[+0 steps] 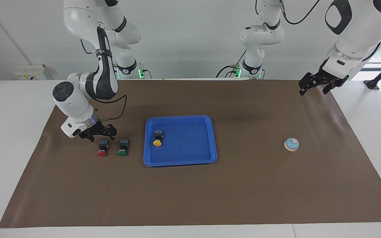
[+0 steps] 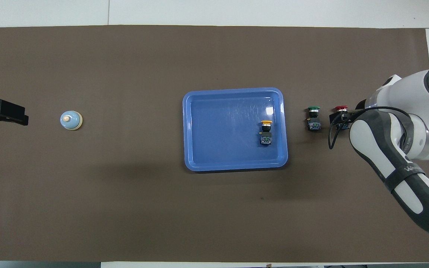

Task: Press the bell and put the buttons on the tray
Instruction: 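Grasp the red button with the right gripper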

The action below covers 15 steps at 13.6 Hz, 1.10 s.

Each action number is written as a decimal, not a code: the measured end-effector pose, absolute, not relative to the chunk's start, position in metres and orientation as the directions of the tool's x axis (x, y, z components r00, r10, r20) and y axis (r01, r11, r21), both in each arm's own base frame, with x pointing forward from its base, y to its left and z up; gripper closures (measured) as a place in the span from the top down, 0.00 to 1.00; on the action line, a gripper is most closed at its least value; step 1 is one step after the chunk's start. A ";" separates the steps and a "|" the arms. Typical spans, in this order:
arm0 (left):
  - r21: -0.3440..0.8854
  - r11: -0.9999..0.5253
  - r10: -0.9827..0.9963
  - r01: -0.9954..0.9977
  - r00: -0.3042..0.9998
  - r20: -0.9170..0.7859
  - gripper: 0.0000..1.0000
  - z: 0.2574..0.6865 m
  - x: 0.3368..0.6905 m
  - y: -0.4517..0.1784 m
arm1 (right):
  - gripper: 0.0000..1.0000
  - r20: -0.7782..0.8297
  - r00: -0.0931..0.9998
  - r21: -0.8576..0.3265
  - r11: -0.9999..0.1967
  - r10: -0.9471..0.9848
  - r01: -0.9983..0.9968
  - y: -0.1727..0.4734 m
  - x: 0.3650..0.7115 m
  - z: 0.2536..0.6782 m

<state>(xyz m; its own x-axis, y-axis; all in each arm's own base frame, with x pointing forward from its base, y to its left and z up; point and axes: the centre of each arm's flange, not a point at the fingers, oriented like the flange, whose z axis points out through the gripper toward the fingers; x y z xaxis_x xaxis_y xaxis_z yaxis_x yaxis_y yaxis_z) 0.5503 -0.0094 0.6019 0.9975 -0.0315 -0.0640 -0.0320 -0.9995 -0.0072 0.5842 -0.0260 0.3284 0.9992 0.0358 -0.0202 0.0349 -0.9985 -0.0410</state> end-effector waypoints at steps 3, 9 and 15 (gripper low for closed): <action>-0.007 -0.999 -0.031 -0.032 0.997 -0.064 1.00 0.602 0.550 -0.009 | 1.00 -0.005 1.000 -0.037 -0.999 0.022 0.022 -0.033 0.584 0.309; -0.007 -0.999 -0.031 -0.032 0.997 -0.064 1.00 0.602 0.550 -0.009 | 0.74 -0.013 1.000 -0.037 -0.999 0.016 0.015 -0.037 0.586 0.289; -0.007 -0.999 -0.031 -0.032 0.997 -0.064 1.00 0.602 0.550 -0.009 | 0.41 -0.007 1.000 -0.041 -0.999 0.030 0.030 -0.029 0.594 0.301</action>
<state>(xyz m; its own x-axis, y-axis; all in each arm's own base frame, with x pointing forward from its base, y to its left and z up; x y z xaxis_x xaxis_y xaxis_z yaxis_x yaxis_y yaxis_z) 0.5503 -0.0094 0.6019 0.9975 -0.0315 -0.0640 -0.0320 -0.9995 -0.0072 0.5941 -0.0286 0.3012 0.9995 0.0305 -0.0069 0.0302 -0.9987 -0.0406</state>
